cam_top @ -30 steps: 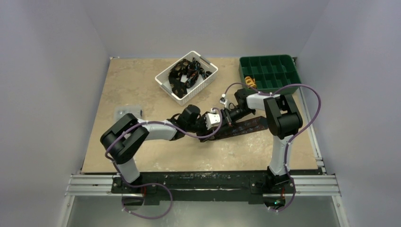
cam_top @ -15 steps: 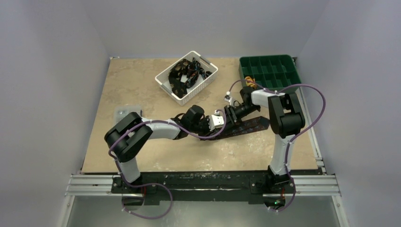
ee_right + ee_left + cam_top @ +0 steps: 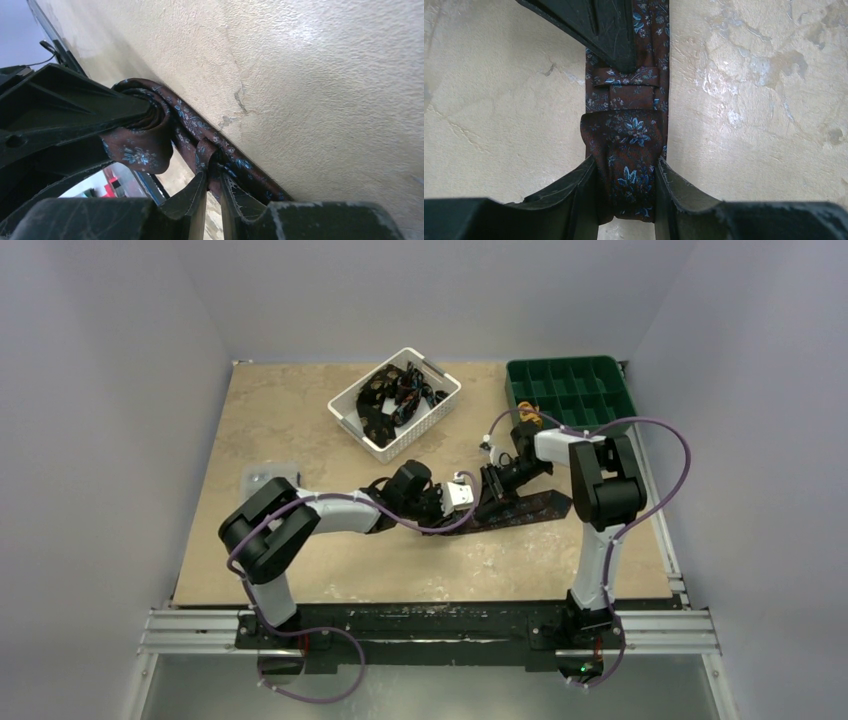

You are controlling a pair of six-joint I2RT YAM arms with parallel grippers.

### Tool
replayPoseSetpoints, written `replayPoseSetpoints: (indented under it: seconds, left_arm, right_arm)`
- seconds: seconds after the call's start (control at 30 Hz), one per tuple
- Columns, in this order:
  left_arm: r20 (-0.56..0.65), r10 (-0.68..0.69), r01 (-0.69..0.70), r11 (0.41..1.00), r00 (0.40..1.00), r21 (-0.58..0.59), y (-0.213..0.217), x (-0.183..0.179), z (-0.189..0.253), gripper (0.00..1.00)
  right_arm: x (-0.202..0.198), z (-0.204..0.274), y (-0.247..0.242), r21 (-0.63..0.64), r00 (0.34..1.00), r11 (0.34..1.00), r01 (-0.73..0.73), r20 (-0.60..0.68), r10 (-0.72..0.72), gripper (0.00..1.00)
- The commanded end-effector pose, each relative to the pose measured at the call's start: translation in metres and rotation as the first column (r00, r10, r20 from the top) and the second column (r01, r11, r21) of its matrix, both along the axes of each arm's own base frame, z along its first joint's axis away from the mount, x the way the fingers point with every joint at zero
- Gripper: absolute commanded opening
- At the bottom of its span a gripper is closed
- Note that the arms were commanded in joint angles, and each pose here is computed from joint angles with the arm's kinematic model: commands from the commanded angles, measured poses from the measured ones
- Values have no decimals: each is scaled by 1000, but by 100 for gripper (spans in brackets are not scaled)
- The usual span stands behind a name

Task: Roll the ties
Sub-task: Roll the tie at the center of the board.

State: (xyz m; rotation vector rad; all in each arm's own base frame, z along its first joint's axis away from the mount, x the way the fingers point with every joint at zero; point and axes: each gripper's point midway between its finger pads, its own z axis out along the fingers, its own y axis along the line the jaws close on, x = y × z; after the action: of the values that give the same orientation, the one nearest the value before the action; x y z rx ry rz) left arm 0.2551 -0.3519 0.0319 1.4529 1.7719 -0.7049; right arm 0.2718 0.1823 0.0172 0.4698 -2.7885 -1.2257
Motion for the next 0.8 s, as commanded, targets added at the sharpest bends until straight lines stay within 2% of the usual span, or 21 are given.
replayPoseSetpoints:
  seconds: [0.0, 0.1, 0.2, 0.5, 0.63, 0.77]
  left_arm:
    - [86, -30, 33, 999, 996, -34, -3, 10, 34, 11]
    - [72, -40, 42, 999, 997, -33, -2, 6, 37, 11]
    - [39, -57, 56, 998, 998, 3, 6, -3, 21, 11]
    - [-95, -65, 82, 978, 993, 190, 34, -22, -31, 14]
    - [-113, -45, 71, 968, 993, 240, 40, -21, -42, 18]
    - [-123, -29, 61, 963, 992, 262, 41, -18, -46, 22]
  right_arm:
    - [1, -30, -16, -136, 1000, 991, 6, 12, -5, 18]
    - [0, -35, -18, -155, 1000, 988, 10, 7, -9, 17]
    - [1, -35, -19, -160, 1000, 987, 14, 10, -13, 17]
    - [3, -26, -17, -134, 999, 991, 3, 50, 4, 20]
    - [7, 6, 1, 3, 996, 1000, -13, 91, 12, 27]
    - [6, 45, 18, 146, 993, 989, -30, 120, 13, 40]
